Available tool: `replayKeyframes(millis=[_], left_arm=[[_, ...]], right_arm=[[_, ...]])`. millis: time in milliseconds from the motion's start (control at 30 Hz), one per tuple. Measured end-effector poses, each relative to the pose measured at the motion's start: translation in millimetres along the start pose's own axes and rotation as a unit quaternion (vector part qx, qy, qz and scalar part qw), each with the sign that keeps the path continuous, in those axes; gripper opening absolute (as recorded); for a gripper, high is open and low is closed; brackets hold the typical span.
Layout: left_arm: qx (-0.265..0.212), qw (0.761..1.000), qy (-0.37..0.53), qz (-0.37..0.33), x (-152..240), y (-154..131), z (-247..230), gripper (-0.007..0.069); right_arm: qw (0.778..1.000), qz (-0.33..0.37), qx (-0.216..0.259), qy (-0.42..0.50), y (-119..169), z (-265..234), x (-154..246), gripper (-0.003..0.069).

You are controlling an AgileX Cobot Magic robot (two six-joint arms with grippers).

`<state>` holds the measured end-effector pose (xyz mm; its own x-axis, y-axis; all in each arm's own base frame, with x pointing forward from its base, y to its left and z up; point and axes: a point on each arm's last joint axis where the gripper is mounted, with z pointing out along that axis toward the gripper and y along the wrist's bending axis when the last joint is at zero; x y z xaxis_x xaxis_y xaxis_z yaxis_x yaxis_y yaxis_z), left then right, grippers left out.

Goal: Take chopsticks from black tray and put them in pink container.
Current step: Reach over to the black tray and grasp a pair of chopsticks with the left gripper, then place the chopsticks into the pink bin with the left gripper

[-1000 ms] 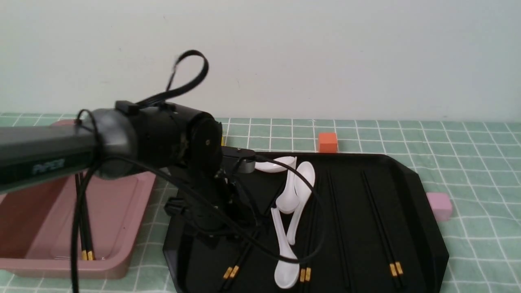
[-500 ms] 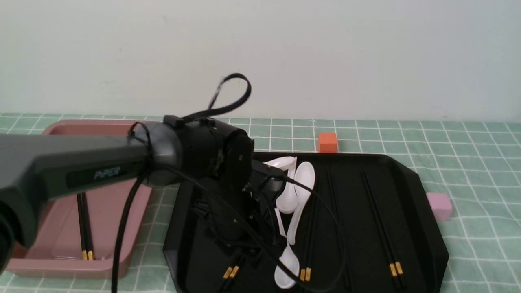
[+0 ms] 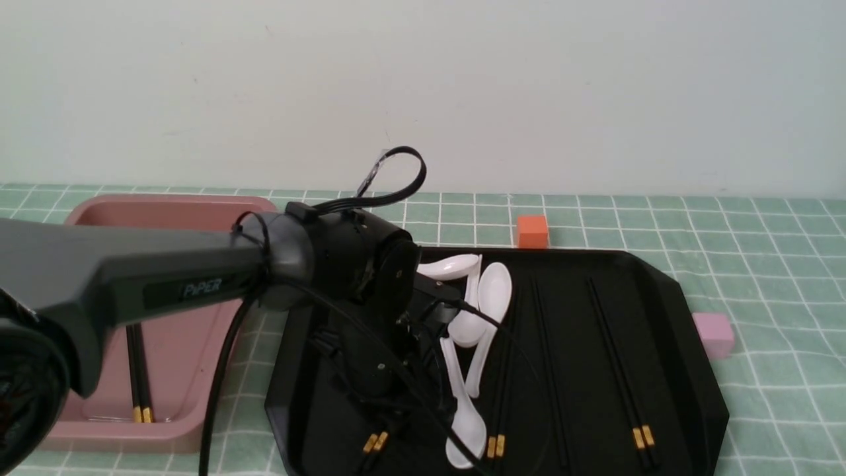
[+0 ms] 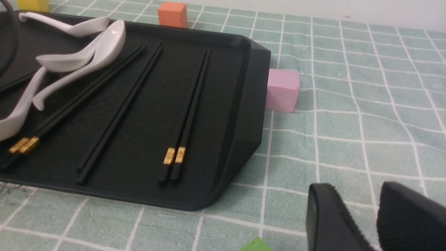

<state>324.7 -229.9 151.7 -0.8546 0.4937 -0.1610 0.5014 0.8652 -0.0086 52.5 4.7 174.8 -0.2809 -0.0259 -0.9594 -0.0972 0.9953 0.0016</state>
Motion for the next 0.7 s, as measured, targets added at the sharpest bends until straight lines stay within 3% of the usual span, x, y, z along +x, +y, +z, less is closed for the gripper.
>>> replayKeyframes(millis=[133, 433, 700], left_arm=[[0.001, 1.0, 0.0, -0.004, 0.0, -0.1, 0.0, 0.011], [-0.012, 0.999, 0.017, -0.048, 5.1, 2.2, -9.1, 0.012], [-0.053, 0.992, -0.05, -0.1, 14.7, 13.6, -90.2, 0.012]], right_arm=[[1.0, 0.0, 0.0, 0.0, 0.0, 0.0, 0.0, 0.024], [1.0, 0.0, 0.0, 0.0, 0.0, 0.0, 0.0, 0.024], [1.0, 0.0, 0.0, 0.0, 0.0, 0.0, 0.0, 0.024]])
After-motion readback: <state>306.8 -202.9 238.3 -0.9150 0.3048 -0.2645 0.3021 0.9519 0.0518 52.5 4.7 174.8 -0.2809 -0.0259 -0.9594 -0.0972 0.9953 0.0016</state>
